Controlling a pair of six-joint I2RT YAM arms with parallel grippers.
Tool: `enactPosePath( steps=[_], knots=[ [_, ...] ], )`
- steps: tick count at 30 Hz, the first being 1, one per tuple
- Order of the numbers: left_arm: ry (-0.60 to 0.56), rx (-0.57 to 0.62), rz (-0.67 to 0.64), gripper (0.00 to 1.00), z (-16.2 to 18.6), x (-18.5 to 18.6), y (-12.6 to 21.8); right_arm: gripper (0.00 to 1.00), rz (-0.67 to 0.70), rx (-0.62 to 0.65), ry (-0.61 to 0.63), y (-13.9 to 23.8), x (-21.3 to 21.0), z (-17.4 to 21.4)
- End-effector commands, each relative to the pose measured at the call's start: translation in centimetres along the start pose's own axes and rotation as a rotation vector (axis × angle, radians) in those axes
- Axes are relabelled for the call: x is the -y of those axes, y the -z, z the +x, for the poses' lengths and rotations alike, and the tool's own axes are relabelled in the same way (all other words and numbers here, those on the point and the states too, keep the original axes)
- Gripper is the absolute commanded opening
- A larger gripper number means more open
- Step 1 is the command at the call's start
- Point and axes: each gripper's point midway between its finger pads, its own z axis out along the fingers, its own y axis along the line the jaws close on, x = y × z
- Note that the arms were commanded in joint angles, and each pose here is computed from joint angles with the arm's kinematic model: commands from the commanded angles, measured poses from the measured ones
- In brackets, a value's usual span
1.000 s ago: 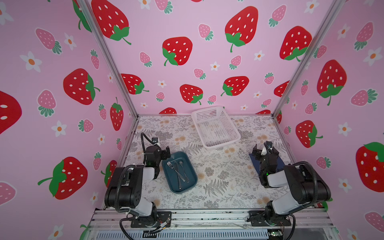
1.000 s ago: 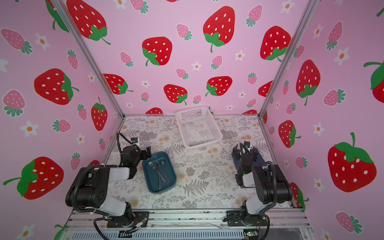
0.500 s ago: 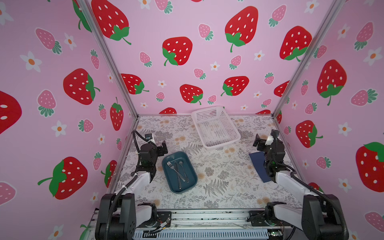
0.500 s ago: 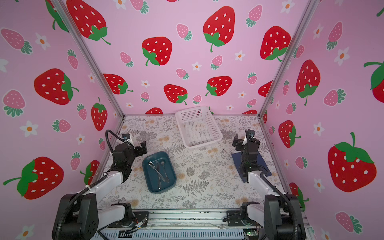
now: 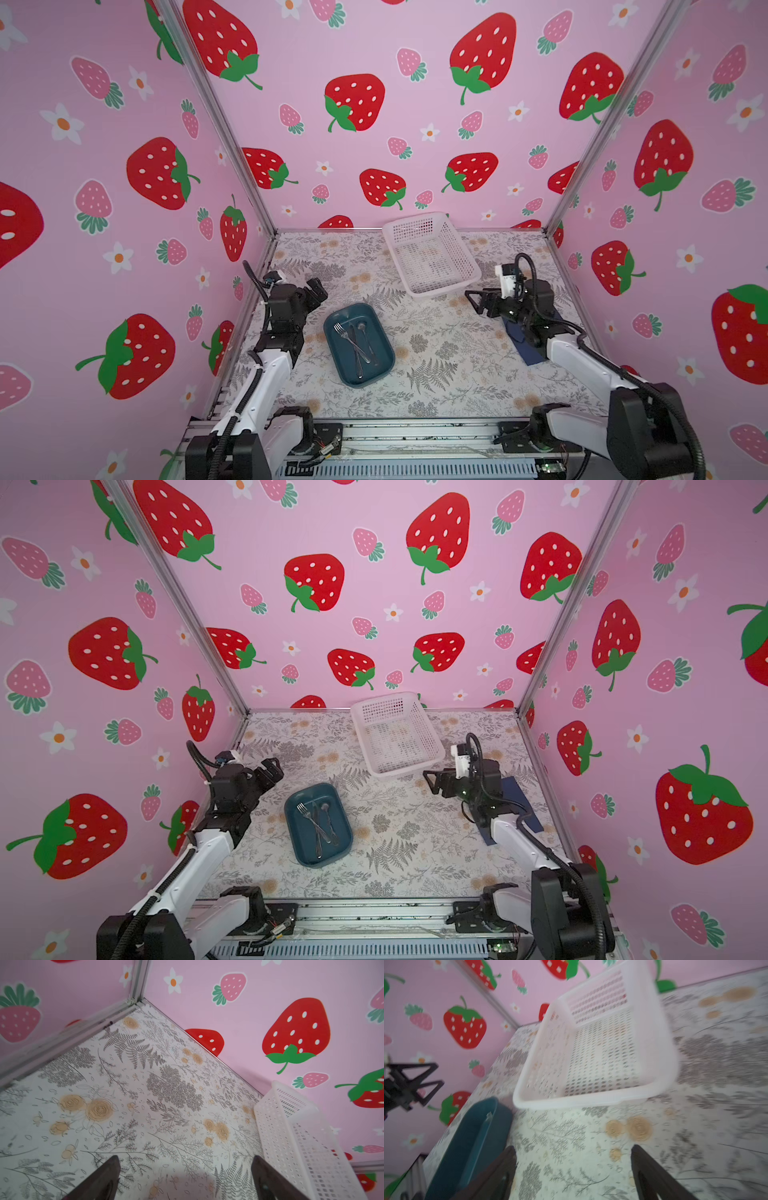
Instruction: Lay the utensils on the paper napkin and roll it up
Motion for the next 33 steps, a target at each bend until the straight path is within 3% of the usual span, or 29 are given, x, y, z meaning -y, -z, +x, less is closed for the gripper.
enactPosePath(
  steps=[1,5,11,15,20,28,33],
  knots=[
    [0.109,-0.173,0.155,1.0,2.1,3.3,0.9,0.81,-0.158,-0.207,-0.005,-2.6,-6.3,4.9],
    [0.11,-0.269,0.083,1.0,3.7,2.2,2.0,0.76,-0.207,-0.317,-0.005,-5.4,-11.5,8.8],
    [0.035,-0.198,-0.078,1.0,2.0,-0.3,4.2,0.72,-0.155,-0.395,-0.095,-8.7,-14.0,12.3],
    [-0.012,-0.166,-0.086,0.99,0.6,0.1,5.0,0.62,-0.129,-0.443,-0.213,-10.4,-13.7,13.9],
    [-0.039,-0.158,-0.096,0.99,-0.7,0.6,5.7,0.58,-0.163,-0.432,-0.315,-11.7,-15.1,14.3],
    [-0.102,-0.177,-0.064,0.99,-1.4,1.8,6.2,0.58,-0.188,-0.431,-0.391,-13.6,-17.1,14.8],
    [-0.087,-0.239,-0.078,0.99,0.3,1.1,5.6,0.56,-0.227,-0.451,-0.428,-15.1,-18.7,15.1]
  ],
)
